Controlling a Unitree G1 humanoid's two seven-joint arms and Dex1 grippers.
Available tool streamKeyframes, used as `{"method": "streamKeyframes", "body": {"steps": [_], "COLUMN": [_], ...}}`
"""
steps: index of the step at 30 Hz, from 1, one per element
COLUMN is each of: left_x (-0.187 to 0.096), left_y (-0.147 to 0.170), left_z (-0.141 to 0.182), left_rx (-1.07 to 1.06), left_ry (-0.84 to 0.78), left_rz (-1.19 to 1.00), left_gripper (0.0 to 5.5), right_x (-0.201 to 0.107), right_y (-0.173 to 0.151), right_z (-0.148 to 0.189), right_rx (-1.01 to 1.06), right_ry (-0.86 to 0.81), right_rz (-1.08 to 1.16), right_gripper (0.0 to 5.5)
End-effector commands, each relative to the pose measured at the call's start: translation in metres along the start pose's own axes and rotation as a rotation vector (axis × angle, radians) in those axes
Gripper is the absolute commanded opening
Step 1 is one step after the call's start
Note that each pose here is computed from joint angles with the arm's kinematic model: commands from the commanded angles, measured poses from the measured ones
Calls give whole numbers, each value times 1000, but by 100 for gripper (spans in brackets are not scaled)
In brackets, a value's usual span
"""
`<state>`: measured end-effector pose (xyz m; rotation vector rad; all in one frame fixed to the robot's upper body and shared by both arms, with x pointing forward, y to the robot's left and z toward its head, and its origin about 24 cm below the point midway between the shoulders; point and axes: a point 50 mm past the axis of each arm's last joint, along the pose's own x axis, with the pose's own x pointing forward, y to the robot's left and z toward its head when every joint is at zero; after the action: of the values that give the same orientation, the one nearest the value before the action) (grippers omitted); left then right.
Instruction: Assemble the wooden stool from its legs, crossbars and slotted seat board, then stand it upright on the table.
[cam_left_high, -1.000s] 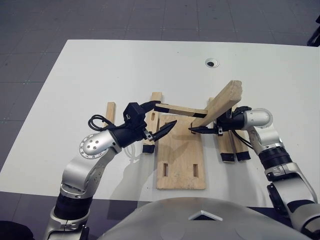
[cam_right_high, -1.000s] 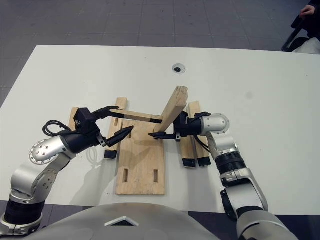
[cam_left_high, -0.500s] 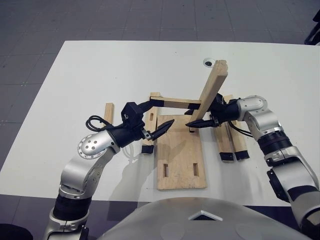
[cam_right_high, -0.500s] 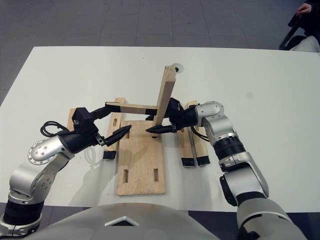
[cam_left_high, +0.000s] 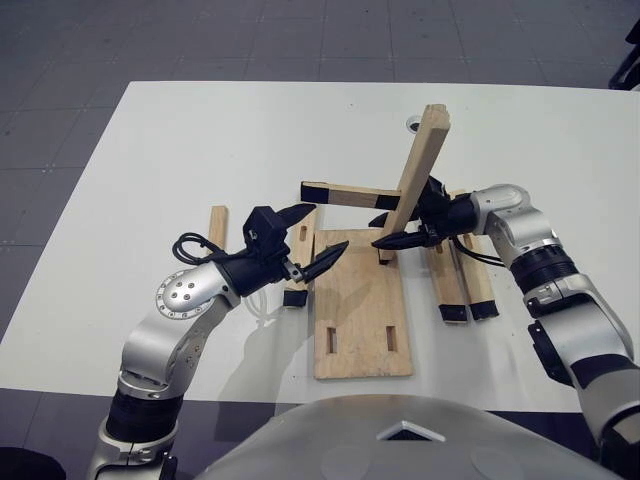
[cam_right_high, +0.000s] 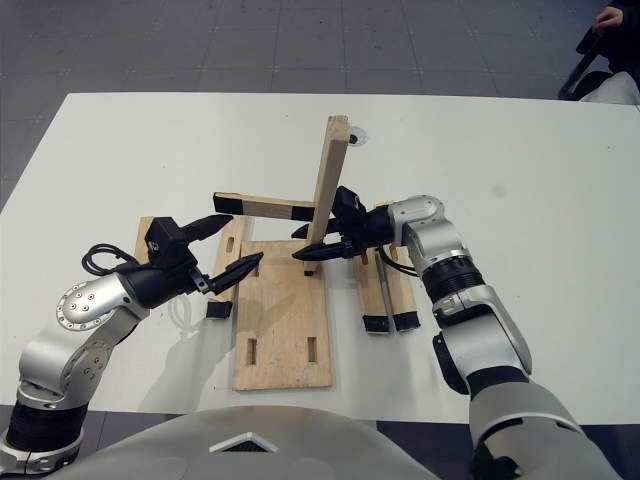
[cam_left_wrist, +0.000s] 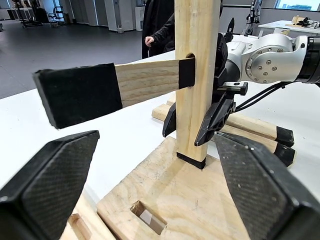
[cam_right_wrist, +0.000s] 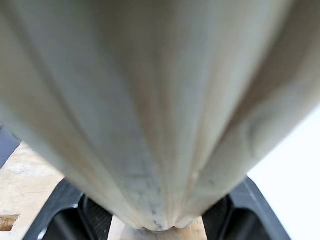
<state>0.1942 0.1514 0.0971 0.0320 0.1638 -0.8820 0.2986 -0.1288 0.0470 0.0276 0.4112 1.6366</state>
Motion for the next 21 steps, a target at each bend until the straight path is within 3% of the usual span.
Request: {"method": "streamKeyframes", "body": {"steps": [1,11,21], "left_x": [0,0,1], "left_y": [-4,-4,-3], "left_z": [5,5,4], "left_rx": [5,3,2], "left_ry": [-6,-6,-9], "left_rz": [-19,-17,-11], "left_gripper": [425,425,425], "right_x": [-5,-2,-9], "right_y": [54,62,37], "right_z": [-146,-158,-117], "right_rx": [474,433,258], "right_ry": [541,553,424], "right_rz": [-38,-46,-135], "right_gripper": [202,202,202]}}
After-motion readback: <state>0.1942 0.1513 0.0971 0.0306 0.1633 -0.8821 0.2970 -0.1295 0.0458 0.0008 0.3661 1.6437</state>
